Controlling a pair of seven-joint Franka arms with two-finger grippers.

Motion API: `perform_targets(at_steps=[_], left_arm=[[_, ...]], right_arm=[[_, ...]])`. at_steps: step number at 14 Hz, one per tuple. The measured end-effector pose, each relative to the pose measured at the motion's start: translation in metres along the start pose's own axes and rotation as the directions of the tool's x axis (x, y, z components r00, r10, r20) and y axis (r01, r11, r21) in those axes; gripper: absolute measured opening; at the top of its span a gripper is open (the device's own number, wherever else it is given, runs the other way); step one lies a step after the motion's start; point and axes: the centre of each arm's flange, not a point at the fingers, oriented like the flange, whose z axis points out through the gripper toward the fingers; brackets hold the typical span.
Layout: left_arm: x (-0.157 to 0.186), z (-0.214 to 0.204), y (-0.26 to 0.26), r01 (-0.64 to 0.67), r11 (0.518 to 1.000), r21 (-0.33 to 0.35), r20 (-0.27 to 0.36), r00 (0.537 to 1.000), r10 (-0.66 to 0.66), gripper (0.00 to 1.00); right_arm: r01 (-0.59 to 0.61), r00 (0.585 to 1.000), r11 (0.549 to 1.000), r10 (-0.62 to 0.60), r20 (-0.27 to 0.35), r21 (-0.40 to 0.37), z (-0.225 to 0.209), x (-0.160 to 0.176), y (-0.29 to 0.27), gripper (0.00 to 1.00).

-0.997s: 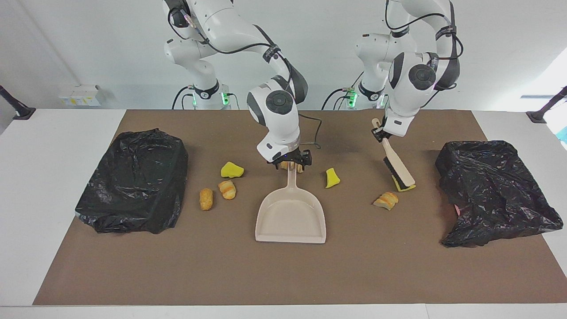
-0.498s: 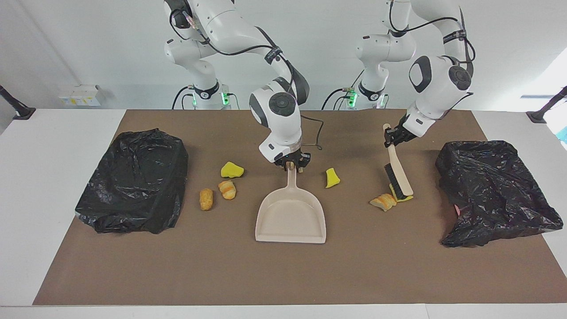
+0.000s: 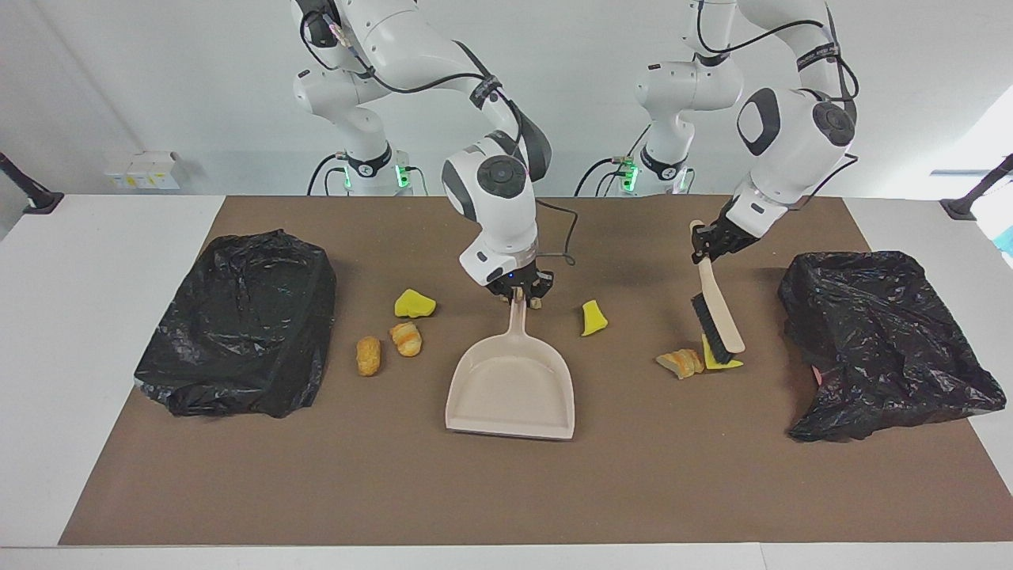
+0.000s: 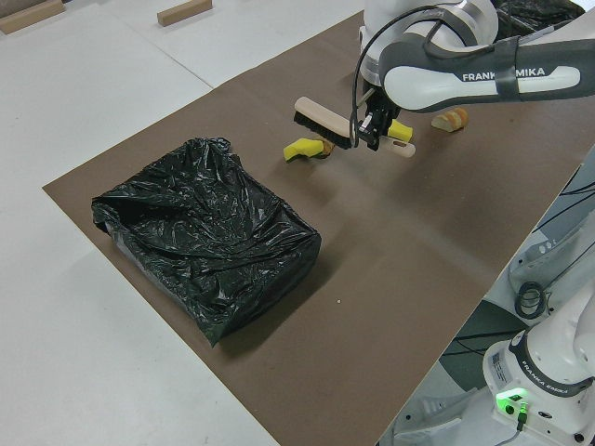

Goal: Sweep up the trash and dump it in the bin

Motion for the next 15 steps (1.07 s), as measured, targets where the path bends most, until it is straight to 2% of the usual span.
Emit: perform_targets(at_steps=[2, 4, 7, 11, 12, 14, 15], left_arm=[[0.002, 0.003, -0.002, -0.006, 1.0, 0.004, 0.013, 1.0, 0.006, 0.27], [0.002, 0.006, -0.001, -0.008, 1.0, 0.005, 0.024, 1.0, 0.008, 0.27], [0.004, 0.004, -0.009, -0.026, 0.998, 0.059, 0.021, 0.999, 0.025, 0.27], [0.024, 0.019, -0.05, -0.011, 0.988, 0.155, -0.021, 1.0, 0.015, 0.27], [0.031, 0.027, -0.061, -0.005, 0.986, 0.166, -0.036, 0.999, 0.011, 0.27], [0.045, 0.047, -0.075, -0.024, 0.977, 0.21, -0.061, 0.997, 0.038, 0.27], [0.05, 0.055, -0.077, -0.035, 0.974, 0.224, -0.066, 0.996, 0.051, 0.27]], right_arm=[[0.052, 0.999, 0.998, -0.051, 0.012, -0.035, -0.015, -0.009, 0.013, 0.33], [0.143, 0.99, 0.985, -0.143, 0.01, -0.096, -0.01, -0.02, 0.016, 0.33], [0.365, 0.931, 0.919, -0.36, 0.057, -0.148, -0.002, -0.03, 0.029, 0.33], [0.637, 0.771, 0.75, -0.622, 0.136, -0.177, -0.016, -0.033, 0.056, 0.33], [0.696, 0.718, 0.695, -0.678, 0.157, -0.181, -0.016, -0.033, 0.059, 0.33], [0.834, 0.552, 0.528, -0.806, 0.212, -0.161, -0.014, -0.032, 0.065, 0.33], [0.87, 0.493, 0.473, -0.837, 0.237, -0.139, -0.012, -0.03, 0.071, 0.33]])
